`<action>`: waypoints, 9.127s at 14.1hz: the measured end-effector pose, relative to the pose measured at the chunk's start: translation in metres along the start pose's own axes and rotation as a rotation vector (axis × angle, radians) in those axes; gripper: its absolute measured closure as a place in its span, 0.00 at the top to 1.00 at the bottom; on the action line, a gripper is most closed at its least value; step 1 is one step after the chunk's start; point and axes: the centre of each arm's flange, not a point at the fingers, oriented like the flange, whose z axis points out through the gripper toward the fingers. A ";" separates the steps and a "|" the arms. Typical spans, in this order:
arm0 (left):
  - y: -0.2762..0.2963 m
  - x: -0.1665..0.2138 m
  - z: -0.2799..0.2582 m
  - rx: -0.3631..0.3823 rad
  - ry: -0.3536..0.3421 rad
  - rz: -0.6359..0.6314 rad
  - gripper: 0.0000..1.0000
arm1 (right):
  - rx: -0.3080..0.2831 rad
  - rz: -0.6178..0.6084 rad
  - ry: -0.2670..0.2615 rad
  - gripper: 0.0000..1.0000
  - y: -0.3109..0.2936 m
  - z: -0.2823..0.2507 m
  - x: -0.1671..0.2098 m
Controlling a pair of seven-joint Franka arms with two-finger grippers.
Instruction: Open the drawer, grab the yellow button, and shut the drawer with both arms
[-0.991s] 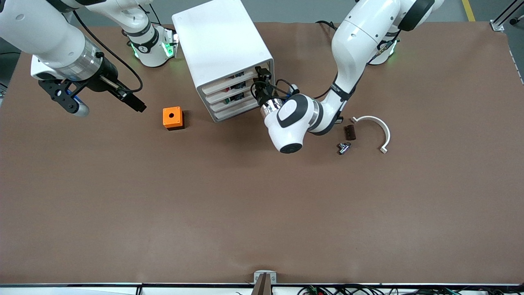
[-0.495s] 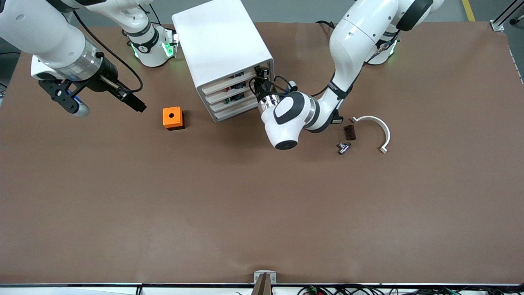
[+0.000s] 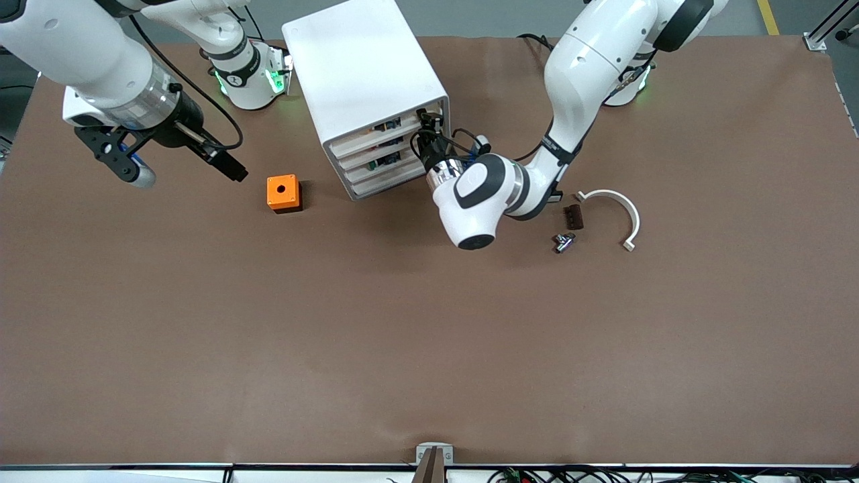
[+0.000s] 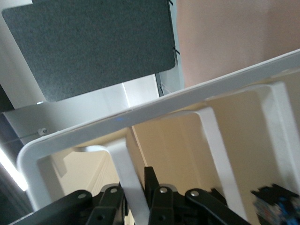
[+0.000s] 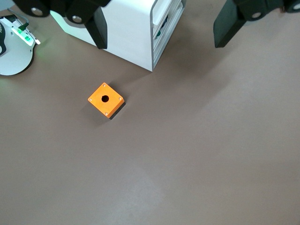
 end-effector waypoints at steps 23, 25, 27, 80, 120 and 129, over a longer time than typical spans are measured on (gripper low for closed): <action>-0.012 0.057 -0.183 -0.254 -0.320 0.211 0.99 | 0.052 0.317 0.197 1.00 -0.142 0.129 -0.239; -0.029 0.055 -0.204 -0.315 -0.316 0.349 1.00 | 0.045 0.318 0.217 1.00 -0.151 0.154 -0.247; -0.046 0.057 -0.225 -0.407 -0.258 0.507 1.00 | 0.038 0.318 0.233 1.00 -0.158 0.177 -0.249; -0.079 -0.105 -0.029 -0.786 1.009 1.154 1.00 | -0.093 -0.606 0.160 0.41 0.069 0.178 0.274; -0.259 0.023 -0.260 -1.063 0.839 1.074 1.00 | -0.044 -0.713 0.118 1.00 0.099 0.154 0.255; -0.320 0.176 -0.348 -0.869 1.002 1.212 1.00 | -0.020 -0.714 0.162 1.00 0.115 0.018 0.182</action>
